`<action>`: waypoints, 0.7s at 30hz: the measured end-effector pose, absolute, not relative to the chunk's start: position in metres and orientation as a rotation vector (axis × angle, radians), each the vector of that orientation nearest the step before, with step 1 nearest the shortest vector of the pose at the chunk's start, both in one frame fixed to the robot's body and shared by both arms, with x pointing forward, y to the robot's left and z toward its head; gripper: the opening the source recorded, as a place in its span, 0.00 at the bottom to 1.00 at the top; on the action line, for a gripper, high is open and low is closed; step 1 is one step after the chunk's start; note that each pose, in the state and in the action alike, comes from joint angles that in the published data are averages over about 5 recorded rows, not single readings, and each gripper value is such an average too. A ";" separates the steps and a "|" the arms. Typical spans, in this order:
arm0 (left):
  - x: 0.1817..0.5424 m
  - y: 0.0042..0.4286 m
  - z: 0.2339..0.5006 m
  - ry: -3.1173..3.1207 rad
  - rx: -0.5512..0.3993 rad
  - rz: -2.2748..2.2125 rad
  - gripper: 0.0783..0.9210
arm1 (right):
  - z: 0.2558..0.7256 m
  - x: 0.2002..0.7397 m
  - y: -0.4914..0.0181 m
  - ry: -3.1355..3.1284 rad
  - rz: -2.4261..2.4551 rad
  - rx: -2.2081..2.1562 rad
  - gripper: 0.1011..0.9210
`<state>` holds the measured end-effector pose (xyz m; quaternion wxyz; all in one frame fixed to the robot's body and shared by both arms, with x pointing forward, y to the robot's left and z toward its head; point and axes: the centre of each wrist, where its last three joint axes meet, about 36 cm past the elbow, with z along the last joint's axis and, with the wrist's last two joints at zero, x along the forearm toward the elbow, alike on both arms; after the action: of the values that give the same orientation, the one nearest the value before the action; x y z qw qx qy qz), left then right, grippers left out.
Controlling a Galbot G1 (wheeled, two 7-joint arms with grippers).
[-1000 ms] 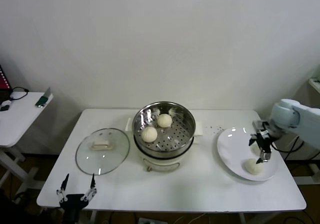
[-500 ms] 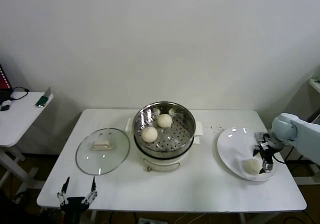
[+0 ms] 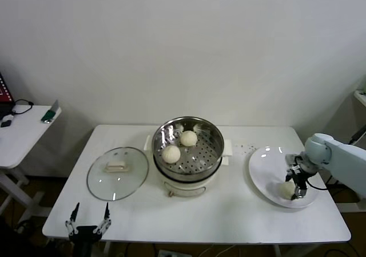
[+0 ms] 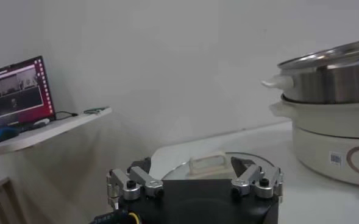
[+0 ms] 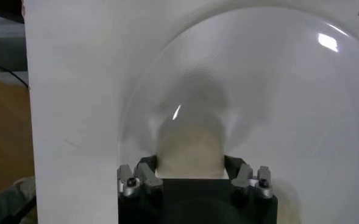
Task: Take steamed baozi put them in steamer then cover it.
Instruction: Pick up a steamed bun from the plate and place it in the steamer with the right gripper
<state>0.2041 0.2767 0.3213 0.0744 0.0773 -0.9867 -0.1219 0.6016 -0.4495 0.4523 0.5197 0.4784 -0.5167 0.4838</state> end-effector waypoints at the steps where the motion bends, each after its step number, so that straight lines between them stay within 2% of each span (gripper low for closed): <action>1: 0.204 0.277 0.321 -2.961 0.232 -0.366 0.88 | 0.453 0.602 -0.450 -1.239 1.161 1.147 0.72; 6: 0.203 0.277 0.320 -2.961 0.233 -0.365 0.88 | 0.466 0.611 -0.450 -1.233 1.190 1.156 0.70; 10: 0.203 0.277 0.320 -2.962 0.232 -0.364 0.88 | 0.495 0.629 -0.441 -1.202 1.285 1.200 0.69; 21: 0.200 0.271 0.318 -2.961 0.217 -0.345 0.88 | 0.633 0.687 -0.346 -0.973 1.784 1.451 0.69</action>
<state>0.2004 0.2709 0.3183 0.0762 0.0723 -0.9878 -0.1152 0.6871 -0.3460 0.6330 0.3167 0.5512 -0.3698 0.6776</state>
